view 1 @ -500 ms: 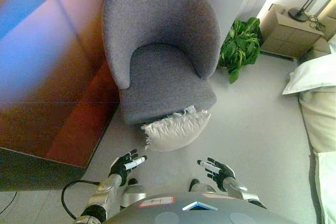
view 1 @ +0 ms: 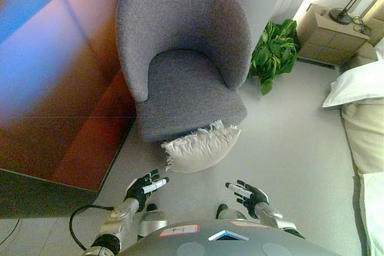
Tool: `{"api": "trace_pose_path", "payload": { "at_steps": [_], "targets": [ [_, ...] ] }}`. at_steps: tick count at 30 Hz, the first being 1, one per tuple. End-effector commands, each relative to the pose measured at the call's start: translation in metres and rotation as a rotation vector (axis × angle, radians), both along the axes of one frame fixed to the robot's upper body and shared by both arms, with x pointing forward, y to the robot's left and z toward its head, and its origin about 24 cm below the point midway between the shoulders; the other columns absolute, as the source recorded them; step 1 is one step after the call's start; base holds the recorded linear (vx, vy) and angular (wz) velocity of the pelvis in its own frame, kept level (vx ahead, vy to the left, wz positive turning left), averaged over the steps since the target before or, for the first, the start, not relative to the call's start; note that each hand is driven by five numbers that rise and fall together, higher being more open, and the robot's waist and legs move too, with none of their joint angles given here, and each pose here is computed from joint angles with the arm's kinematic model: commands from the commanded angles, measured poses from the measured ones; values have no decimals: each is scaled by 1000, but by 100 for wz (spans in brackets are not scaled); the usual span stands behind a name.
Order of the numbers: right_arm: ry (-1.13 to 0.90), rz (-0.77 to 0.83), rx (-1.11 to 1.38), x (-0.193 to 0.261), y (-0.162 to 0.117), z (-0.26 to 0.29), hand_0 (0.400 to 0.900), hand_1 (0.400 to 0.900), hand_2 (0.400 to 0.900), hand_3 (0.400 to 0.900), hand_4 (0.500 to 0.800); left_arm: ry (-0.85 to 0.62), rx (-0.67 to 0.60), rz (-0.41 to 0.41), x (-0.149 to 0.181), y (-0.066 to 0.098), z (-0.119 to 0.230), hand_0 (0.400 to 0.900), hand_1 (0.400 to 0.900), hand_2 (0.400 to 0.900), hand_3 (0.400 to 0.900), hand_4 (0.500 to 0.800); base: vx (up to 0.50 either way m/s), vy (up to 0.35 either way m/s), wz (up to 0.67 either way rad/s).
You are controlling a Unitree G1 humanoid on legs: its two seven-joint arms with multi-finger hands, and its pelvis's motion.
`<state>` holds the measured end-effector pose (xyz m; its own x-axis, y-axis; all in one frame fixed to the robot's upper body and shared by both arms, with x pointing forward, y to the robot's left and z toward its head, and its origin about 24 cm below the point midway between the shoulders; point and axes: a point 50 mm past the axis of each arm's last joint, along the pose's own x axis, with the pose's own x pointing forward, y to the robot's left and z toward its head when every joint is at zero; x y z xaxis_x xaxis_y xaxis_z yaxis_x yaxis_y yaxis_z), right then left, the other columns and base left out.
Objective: Pick up the pillow and put it on the sofa.
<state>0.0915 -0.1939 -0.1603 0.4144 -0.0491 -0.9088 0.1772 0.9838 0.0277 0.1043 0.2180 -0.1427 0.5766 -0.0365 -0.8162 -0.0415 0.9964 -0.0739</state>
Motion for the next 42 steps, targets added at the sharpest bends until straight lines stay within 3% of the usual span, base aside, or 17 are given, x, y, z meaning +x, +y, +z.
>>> {"api": "trace_pose_path", "payload": {
  "at_steps": [1,10,15,18,21,26,28,36,42],
  "targets": [
    [-161,-3,-17,37,-9,16,900,900,900,900,800,-123,-4,-51,31,-6,11,900,900,900,900,800,24,-39,0],
    [-188,14,-6,44,-7,20,900,900,900,900,800,-131,-3,-23,32,-4,13,900,900,900,900,800,27,-64,1],
    [-223,50,12,55,-6,27,900,900,900,900,800,-199,31,-129,41,-6,22,900,900,900,900,800,25,-116,-6],
    [-262,93,23,67,-6,35,900,900,900,900,800,-253,50,-143,52,-6,31,900,900,900,900,800,-14,-129,-19],
    [-276,122,19,72,-9,40,900,900,900,900,800,-268,44,-94,56,-2,34,900,900,900,900,800,2,-116,-14],
    [-255,108,5,64,-15,37,900,900,900,900,800,-246,20,113,45,8,30,900,900,900,900,800,124,-9,-12],
    [-252,93,10,62,-15,36,900,900,900,900,800,-236,5,154,40,9,29,900,900,900,900,800,187,103,-5],
    [-240,31,6,41,-23,32,900,900,900,900,800,-227,52,74,30,-2,22,900,900,900,900,800,297,170,-11],
    [-222,23,34,35,-21,28,900,900,900,900,800,-180,50,96,22,2,17,900,900,900,900,800,381,163,-22]
  ]
}}
